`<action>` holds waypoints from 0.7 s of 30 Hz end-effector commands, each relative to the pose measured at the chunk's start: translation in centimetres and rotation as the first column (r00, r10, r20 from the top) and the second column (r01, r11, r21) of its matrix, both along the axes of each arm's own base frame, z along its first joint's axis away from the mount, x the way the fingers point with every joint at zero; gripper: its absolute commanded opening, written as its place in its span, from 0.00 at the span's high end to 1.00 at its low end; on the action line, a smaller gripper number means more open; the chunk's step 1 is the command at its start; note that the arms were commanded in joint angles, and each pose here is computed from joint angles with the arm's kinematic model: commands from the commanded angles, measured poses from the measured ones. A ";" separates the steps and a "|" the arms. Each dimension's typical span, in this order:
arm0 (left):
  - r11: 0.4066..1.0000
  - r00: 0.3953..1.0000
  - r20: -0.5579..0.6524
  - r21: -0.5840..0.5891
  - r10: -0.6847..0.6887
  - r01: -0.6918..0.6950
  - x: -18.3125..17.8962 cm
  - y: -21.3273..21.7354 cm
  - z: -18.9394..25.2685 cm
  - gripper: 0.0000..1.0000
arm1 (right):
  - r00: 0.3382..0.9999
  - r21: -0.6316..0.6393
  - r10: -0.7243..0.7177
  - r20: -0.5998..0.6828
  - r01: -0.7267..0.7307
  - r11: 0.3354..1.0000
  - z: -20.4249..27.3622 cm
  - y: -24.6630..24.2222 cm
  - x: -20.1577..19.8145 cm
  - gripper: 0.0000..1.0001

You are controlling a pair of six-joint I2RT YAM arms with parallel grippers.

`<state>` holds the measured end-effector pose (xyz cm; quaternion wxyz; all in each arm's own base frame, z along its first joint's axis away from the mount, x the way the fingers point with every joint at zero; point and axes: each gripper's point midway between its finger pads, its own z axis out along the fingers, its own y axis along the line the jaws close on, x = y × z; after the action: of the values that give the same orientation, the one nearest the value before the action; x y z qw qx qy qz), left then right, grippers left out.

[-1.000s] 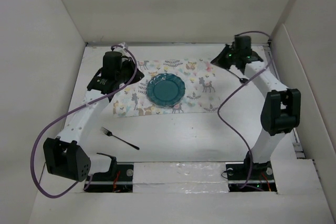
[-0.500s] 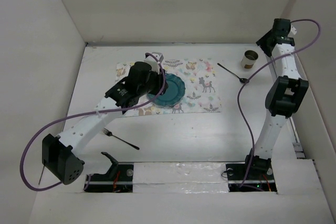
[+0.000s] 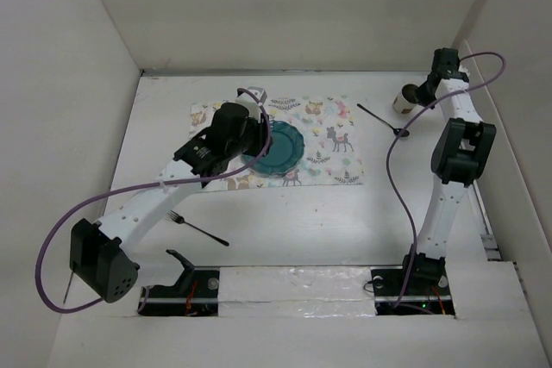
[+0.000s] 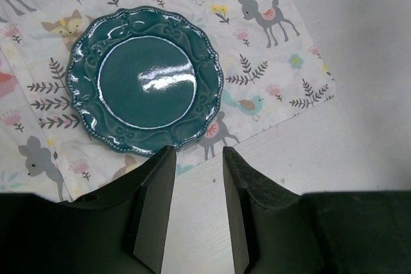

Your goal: Set the dinner table for one person

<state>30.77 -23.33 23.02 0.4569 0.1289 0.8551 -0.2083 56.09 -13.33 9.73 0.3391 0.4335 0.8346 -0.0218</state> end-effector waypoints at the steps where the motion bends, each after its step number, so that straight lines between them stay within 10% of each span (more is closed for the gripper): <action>1: 1.000 1.000 0.015 -0.013 0.007 -0.007 0.5 -0.2 0.5 0.68 | 0.993 -0.086 -0.036 0.109 0.045 0.995 4.9 -0.8 -0.5 1.00; 8: 0.998 0.999 -0.004 -0.043 0.048 -0.048 1.2 -0.6 0.6 0.68 | 0.907 -0.158 0.273 0.322 -0.233 0.960 14.3 9.3 1.3 1.00; 21: 0.993 0.994 -0.023 -0.048 0.111 -0.112 0.3 0.9 0.4 0.67 | 0.767 -0.100 0.623 0.151 -0.616 0.782 8.8 26.4 2.2 1.00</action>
<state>31.38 -23.28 21.39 0.4379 0.0854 0.8723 -0.2001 58.44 13.46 18.73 0.4218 0.1413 0.8868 0.1251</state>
